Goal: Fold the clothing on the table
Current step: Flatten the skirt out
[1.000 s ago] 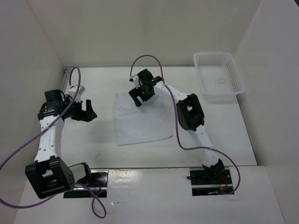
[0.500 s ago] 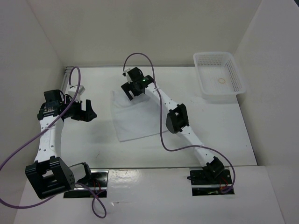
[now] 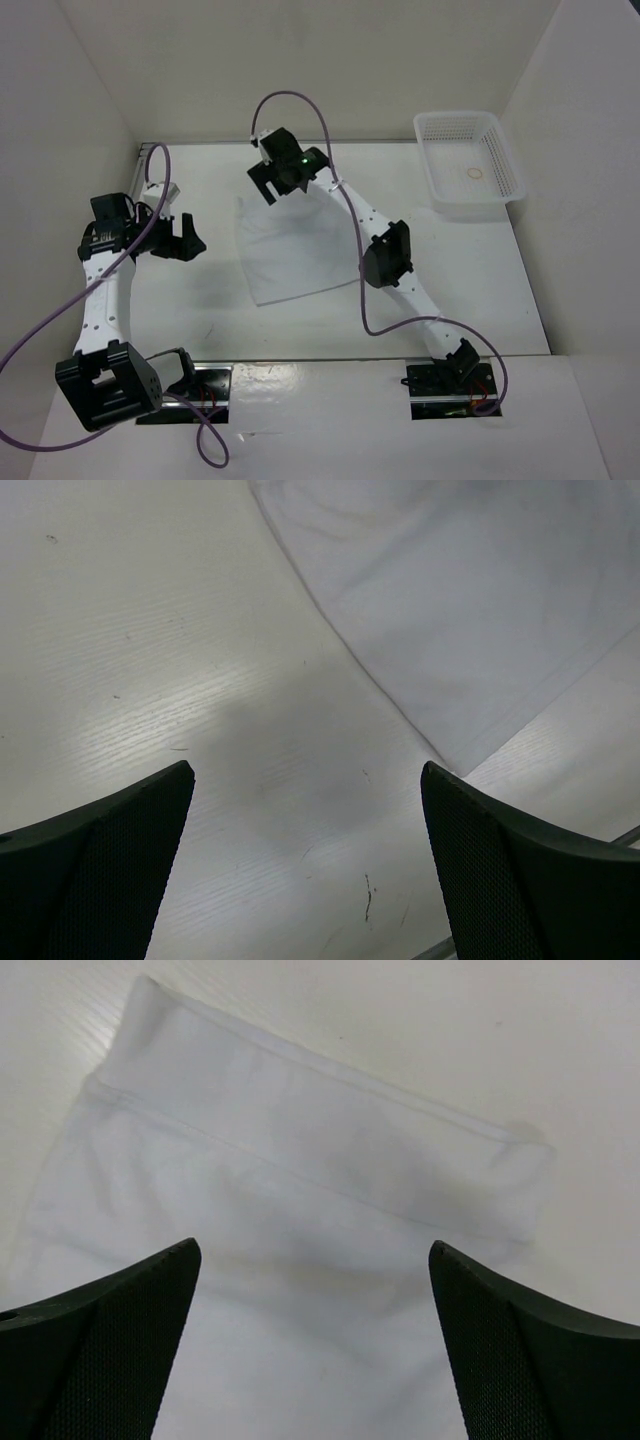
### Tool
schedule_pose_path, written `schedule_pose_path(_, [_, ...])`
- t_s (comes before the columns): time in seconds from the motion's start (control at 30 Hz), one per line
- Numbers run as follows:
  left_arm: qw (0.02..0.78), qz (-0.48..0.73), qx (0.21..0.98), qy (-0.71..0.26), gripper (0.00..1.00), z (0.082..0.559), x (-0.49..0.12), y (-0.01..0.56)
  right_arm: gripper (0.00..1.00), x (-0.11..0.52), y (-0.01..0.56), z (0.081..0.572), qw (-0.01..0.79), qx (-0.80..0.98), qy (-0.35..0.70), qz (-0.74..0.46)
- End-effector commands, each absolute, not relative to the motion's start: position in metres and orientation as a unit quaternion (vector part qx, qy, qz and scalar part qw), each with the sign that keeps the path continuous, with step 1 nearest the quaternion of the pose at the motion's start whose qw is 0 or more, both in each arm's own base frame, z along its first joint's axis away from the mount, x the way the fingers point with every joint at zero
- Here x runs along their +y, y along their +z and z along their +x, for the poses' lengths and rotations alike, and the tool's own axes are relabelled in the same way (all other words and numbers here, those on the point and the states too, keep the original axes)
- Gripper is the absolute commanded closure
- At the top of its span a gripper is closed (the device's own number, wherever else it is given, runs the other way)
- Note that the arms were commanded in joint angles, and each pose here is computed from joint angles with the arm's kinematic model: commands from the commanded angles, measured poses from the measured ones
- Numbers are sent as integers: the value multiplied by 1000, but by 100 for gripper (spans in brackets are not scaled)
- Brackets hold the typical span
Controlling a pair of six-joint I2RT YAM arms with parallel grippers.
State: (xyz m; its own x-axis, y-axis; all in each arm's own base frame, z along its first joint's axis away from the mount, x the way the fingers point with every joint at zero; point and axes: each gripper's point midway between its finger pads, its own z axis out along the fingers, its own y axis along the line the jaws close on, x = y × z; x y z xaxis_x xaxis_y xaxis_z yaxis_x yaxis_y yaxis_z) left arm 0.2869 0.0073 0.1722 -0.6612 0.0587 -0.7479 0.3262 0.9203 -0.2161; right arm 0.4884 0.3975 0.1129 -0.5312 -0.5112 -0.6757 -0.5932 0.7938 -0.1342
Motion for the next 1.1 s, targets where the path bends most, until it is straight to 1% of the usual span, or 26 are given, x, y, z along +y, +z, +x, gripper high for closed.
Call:
schedule_pose_path(0.0, [432, 133, 876, -169, 0, 287, 2, 190, 1, 375, 265, 473, 468, 835, 90, -276])
schedule_pose_path(0.03, [436, 134, 874, -167, 0, 287, 2, 193, 1, 371, 251, 469, 450, 843, 83, -281])
schedule_pose_path(0.13, [442, 136, 872, -159, 0, 285, 3, 197, 1, 357, 245, 455, 428, 857, 72, -279])
schedule_pose_path(0.17, [440, 126, 874, -163, 0, 285, 2, 197, 1, 349, 211, 444, 385, 876, 55, -285])
schedule_pose_path(0.2, [445, 122, 874, -154, 0, 286, 5, 199, 1, 343, 198, 440, 371, 884, 47, -281])
schedule_pose_path(0.23, [444, 109, 878, -145, 0, 284, 10, 197, 1, 330, 171, 423, 335, 900, 36, -276])
schedule_pose_path(0.3, [448, 85, 880, -134, 0, 284, 17, 200, 1, 324, 155, 414, 331, 907, 41, -259])
schedule_pose_path(0.33, [451, 71, 882, -116, 0, 283, 25, 202, 1, 311, 127, 399, 300, 918, 29, -259])
schedule_pose_path(0.4, [453, 43, 885, -100, 0, 282, 34, 202, 1, 307, 130, 391, 309, 920, 41, -236])
schedule_pose_path(0.43, [454, 28, 887, -84, 0, 283, 43, 202, 1, 299, 112, 381, 290, 927, 32, -235])
schedule_pose_path(0.57, [457, -10, 888, -51, 0, 283, 62, 199, 1, 295, 92, 370, 277, 936, 41, -214])
schedule_pose_path(0.63, [457, -12, 888, -47, 0, 282, 64, 199, 1, 297, 88, 372, 277, 937, 42, -209])
schedule_pose_path(0.83, [460, -24, 886, -42, 0, 279, 68, 200, 1, 307, 98, 387, 313, 929, 55, -189])
schedule_pose_path(1.07, [464, -32, 884, -40, 0, 279, 71, 201, 1, 305, 78, 404, 299, 939, 74, -155])
